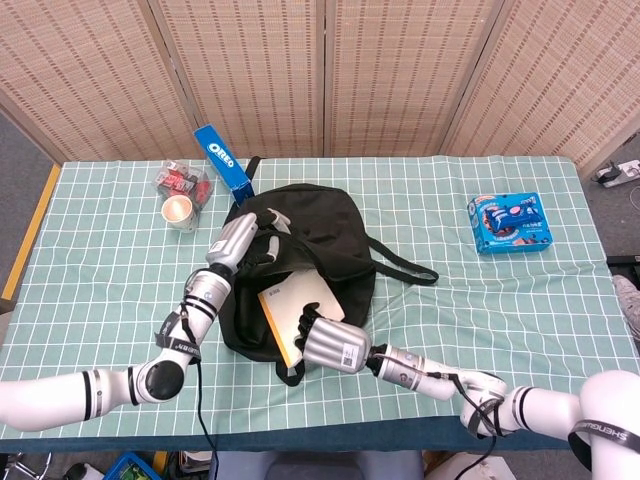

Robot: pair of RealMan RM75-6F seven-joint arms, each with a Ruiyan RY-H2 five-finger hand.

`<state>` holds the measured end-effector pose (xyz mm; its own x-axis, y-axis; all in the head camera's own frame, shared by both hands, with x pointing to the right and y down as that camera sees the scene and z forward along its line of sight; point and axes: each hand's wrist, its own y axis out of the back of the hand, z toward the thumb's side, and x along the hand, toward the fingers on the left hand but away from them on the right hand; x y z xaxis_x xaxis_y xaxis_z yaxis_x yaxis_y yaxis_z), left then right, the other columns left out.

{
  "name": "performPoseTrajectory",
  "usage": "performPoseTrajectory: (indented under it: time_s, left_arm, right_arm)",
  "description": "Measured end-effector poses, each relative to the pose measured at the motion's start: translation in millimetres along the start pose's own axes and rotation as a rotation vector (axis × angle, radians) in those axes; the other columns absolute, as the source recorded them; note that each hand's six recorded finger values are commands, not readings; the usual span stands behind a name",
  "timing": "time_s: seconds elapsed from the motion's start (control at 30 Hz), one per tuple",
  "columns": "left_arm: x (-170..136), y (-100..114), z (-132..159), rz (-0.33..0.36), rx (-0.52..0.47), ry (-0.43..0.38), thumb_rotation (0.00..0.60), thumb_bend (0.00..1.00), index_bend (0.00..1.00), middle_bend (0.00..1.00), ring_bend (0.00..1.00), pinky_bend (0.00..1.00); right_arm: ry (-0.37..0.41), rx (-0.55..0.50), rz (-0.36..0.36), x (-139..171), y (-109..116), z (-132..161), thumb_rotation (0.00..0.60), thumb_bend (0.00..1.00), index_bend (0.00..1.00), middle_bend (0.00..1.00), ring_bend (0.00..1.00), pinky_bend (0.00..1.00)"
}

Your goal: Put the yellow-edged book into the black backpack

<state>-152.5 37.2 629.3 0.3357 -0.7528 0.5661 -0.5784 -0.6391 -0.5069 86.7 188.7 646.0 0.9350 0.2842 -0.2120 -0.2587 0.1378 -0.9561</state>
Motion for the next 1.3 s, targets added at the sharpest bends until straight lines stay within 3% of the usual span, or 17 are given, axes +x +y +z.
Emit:
performPoseTrajectory:
  time_s: [0.2,0.43,0.77,1.3]
  left_arm:
    - [-5,-7,4,-0.013,0.025,-0.027,0.600,0.65,0.56,0.30,0.30,0.25]
    - [-8,-7,2,-0.014,0.038,-0.032,0.600,0.65,0.56,0.30,0.30,0.25]
    - [-8,0,0,0.000,0.020,-0.017,0.600,0.65,0.56,0.30,0.30,0.25]
    - [-6,16,-8,0.014,-0.043,0.021,0.600,0.65,0.56,0.30,0.30,0.25]
  right_arm:
    - [-0.012,-0.008,0.069,0,-15,13,0.600,0.47,0.86,0.62,0.49,0.44]
    - [-0.070,-0.010,0.139,-7,-34,7,0.600,0.46,0.86,0.61,0.49,0.44]
    - [-0.148,-0.024,0.151,-29,-44,-13,0.600,0.44,0.86,0.61,0.49,0.44]
    - [-0.162,-0.013,0.172,-53,-59,-17,0.600,0.39,0.86,0.58,0.48,0.44]
